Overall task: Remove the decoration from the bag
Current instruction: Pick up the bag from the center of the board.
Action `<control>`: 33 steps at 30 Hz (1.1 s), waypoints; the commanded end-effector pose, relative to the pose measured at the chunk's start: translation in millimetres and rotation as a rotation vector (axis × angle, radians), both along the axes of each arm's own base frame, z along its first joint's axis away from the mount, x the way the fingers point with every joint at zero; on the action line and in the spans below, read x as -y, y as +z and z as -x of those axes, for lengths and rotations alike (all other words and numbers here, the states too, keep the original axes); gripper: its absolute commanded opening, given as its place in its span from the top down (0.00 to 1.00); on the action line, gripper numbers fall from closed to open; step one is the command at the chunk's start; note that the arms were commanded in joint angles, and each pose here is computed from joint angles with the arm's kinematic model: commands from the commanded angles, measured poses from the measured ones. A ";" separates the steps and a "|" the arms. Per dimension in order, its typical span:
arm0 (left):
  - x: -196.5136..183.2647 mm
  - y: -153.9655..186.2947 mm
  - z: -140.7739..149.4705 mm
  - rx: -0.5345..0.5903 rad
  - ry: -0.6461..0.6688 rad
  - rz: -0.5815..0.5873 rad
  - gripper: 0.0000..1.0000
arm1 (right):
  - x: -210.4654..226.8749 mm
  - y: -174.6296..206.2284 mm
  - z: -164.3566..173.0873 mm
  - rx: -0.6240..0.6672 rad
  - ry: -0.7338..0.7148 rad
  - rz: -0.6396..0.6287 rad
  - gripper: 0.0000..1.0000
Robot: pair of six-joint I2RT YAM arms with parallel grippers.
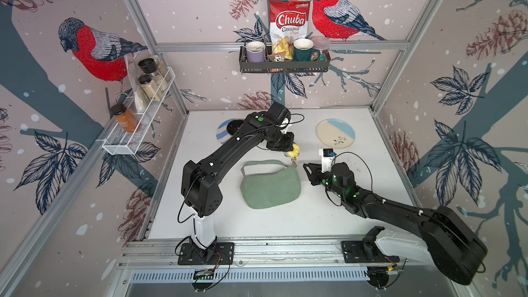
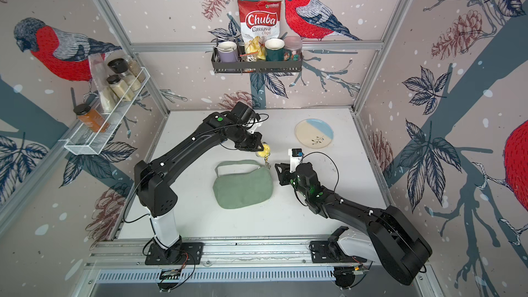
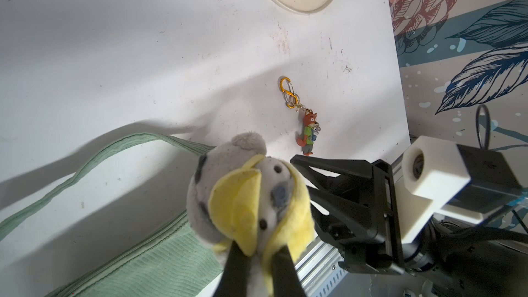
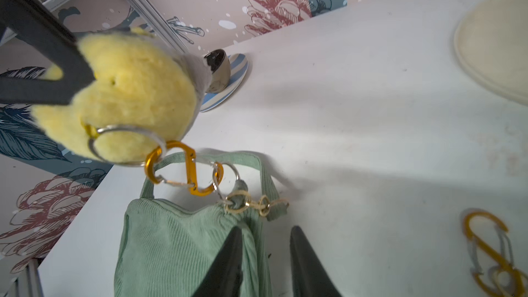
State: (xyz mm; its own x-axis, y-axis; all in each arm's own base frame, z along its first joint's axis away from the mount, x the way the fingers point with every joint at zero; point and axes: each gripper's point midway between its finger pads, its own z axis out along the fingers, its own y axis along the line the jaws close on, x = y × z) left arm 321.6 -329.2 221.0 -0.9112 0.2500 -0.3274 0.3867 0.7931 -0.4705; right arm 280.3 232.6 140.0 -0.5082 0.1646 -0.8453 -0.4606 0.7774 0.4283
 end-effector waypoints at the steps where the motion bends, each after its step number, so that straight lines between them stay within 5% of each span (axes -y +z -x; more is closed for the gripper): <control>1: 0.5 9.9 10.1 0.006 -0.048 0.009 1.00 | -4.5 34.7 -2.8 0.171 0.026 -0.044 0.73; 8: 0.2 26.9 20.3 0.019 -0.084 0.033 1.00 | -20.4 25.9 18.3 0.181 0.180 -0.054 0.49; 22: 6.9 56.4 45.6 0.029 -0.201 0.126 1.00 | -49.8 29.0 27.4 0.250 0.291 -0.007 0.47; 33: -11.8 65.6 58.1 0.066 -0.241 0.131 1.00 | -37.0 23.7 17.1 0.240 0.197 0.028 0.91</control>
